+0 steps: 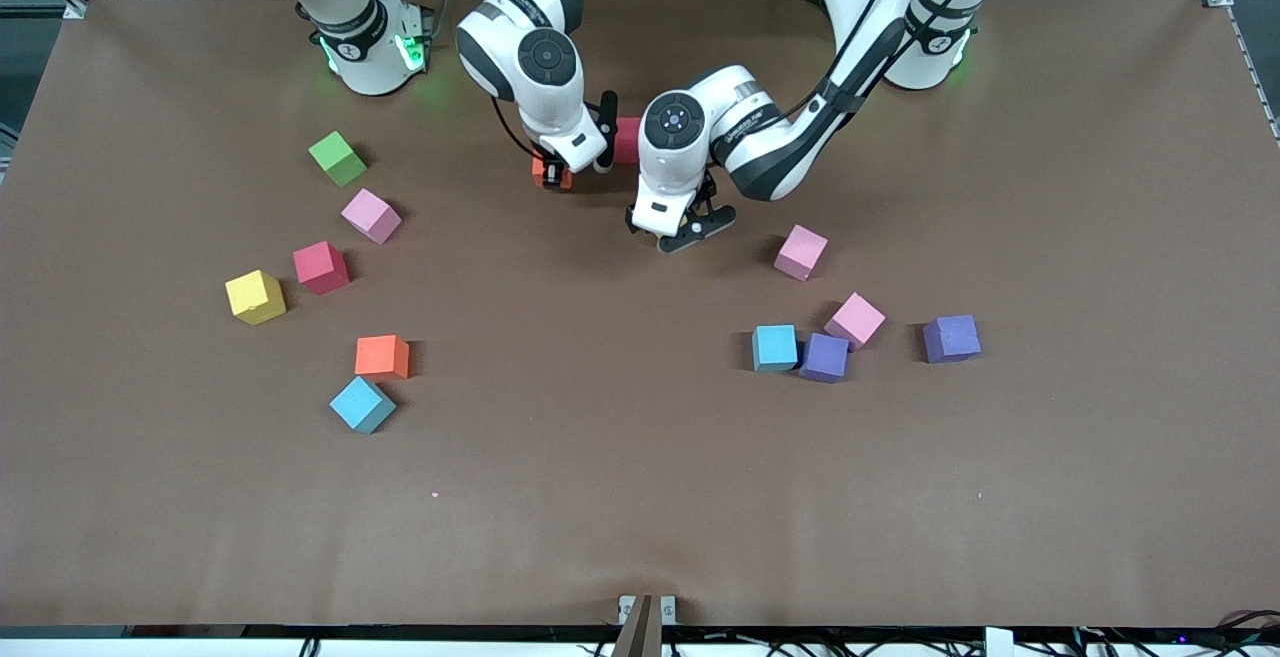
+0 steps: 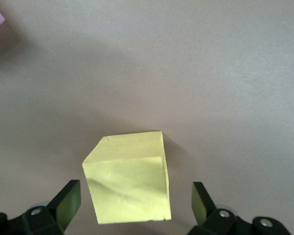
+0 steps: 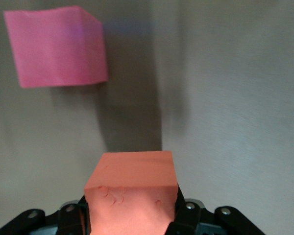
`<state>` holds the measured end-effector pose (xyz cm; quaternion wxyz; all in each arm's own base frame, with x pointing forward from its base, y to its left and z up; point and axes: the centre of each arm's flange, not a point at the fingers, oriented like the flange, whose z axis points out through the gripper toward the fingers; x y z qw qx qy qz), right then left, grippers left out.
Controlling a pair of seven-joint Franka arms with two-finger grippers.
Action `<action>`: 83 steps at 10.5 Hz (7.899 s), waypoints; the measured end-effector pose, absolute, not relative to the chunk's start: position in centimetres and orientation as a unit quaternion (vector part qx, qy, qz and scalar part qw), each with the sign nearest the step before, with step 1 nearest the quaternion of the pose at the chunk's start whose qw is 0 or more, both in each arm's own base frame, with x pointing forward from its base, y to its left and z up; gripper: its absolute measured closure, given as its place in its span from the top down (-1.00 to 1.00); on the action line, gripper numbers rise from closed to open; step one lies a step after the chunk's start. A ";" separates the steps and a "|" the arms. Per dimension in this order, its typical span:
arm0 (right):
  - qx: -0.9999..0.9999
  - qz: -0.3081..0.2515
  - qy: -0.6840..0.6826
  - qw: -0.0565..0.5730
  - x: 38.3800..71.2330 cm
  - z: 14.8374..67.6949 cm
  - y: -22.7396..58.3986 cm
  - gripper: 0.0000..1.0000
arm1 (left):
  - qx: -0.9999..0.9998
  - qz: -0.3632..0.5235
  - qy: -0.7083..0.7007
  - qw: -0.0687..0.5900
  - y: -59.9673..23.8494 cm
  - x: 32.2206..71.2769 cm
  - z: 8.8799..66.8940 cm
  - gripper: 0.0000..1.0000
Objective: Form number 2 with 11 blocks
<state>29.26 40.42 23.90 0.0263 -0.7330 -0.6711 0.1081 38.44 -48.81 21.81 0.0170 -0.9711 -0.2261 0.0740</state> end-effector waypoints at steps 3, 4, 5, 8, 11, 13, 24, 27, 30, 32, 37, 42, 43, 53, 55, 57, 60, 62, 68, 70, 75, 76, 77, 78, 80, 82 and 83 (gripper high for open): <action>-0.738 0.106 -0.666 0.021 25.4 22.9 43.1 0.17 | -0.971 0.080 -0.226 0.024 -48.6 38.1 20.7 1.00; -0.738 0.103 -0.666 0.019 24.3 22.4 43.8 0.17 | -0.971 0.081 -0.225 0.025 -48.5 38.0 20.6 1.00; -0.738 0.101 -0.667 0.017 23.6 21.9 44.2 0.17 | -0.970 0.082 -0.225 0.026 -48.5 37.9 20.5 0.99; -0.742 0.084 -0.665 0.019 23.6 21.7 44.7 0.17 | -0.964 0.080 -0.253 0.025 -48.2 38.5 20.7 0.26; -0.743 0.072 -0.665 0.020 23.7 21.3 45.0 0.17 | -0.939 0.074 -0.334 0.022 -47.7 39.7 21.2 0.26; -0.742 0.071 -0.666 0.020 23.6 21.0 45.1 0.17 | -0.921 0.070 -0.382 0.021 -47.6 40.1 21.8 0.26; -0.763 0.067 -0.643 0.016 22.1 20.4 45.9 0.17 | -0.826 0.090 -0.556 0.043 -44.9 35.7 23.4 0.11; -0.765 0.067 -0.640 0.016 22.1 20.4 45.9 0.83 | -0.789 0.088 -0.605 0.050 -45.1 33.3 23.1 0.11; -0.788 0.069 -0.612 0.019 22.2 23.3 46.4 1.00 | -0.762 0.089 -0.638 0.055 -44.7 32.9 22.8 0.11; -0.800 0.081 -0.594 0.021 23.2 27.5 45.5 1.00 | -0.757 0.090 -0.645 0.054 -44.7 33.0 23.0 0.11; -0.908 0.091 -0.408 0.028 41.2 33.0 29.8 1.00 | -0.745 0.097 -0.658 0.051 -46.2 30.8 23.6 0.11; -0.981 0.063 -0.183 0.013 56.0 32.2 15.8 1.00 | -0.744 0.104 -0.657 0.052 -47.6 28.2 23.2 0.11; -0.985 0.067 -0.160 0.010 57.2 31.1 14.5 1.00 | -0.746 0.106 -0.656 0.051 -47.7 27.8 23.0 0.11; -0.996 0.030 -0.084 -0.004 61.9 22.8 9.1 1.00 | -0.739 0.116 -0.662 0.049 -47.9 26.7 21.8 0.11; -0.997 0.030 -0.075 0.003 62.2 22.3 9.2 1.00 | -0.741 0.117 -0.659 0.054 -47.9 26.1 21.5 0.11; -0.998 0.033 -0.054 0.014 62.3 21.0 9.2 1.00 | -0.745 0.119 -0.654 0.057 -48.0 25.2 21.3 0.11; -0.999 0.041 0.001 0.018 62.1 19.6 9.4 1.00 | -0.748 0.126 -0.650 0.046 -48.1 24.3 21.2 0.11; -0.999 0.041 0.000 0.018 62.1 19.5 9.3 0.89 | -0.748 0.127 -0.650 0.044 -48.1 24.2 21.2 0.11; -0.998 0.063 -0.008 0.023 62.4 21.0 9.3 0.23 | -0.747 0.129 -0.651 0.048 -48.0 24.1 20.9 0.32; -0.996 0.077 -0.019 0.030 62.0 23.7 10.7 0.23 | -0.750 0.130 -0.647 0.045 -48.3 23.8 21.5 0.86; -0.996 0.083 -0.004 0.020 57.3 26.8 25.8 0.23 | -0.735 0.088 -0.670 0.061 -48.6 28.6 28.1 1.00; -0.996 0.084 0.005 0.015 55.9 26.7 28.7 0.23 | -0.739 0.079 -0.666 0.055 -48.8 30.3 30.4 1.00; -0.996 0.084 0.013 0.011 54.3 26.7 31.6 0.23 | -0.763 0.073 -0.640 0.050 -48.5 32.3 32.4 1.00; -0.996 0.084 0.020 0.006 52.6 26.7 34.4 0.23 | -0.789 0.087 -0.606 0.051 -47.6 34.7 33.9 1.00; -0.996 0.085 0.027 -0.003 48.7 26.6 39.6 0.23 | -0.826 0.116 -0.552 0.026 -43.8 41.8 35.5 1.00; -0.996 0.084 0.033 -0.010 45.5 26.4 43.1 0.23 | -0.872 0.109 -0.478 0.006 -40.4 46.4 35.4 1.00; -0.996 0.080 0.042 -0.010 44.7 26.5 44.2 0.23 | -0.901 0.106 -0.421 0.002 -39.6 47.4 35.0 1.00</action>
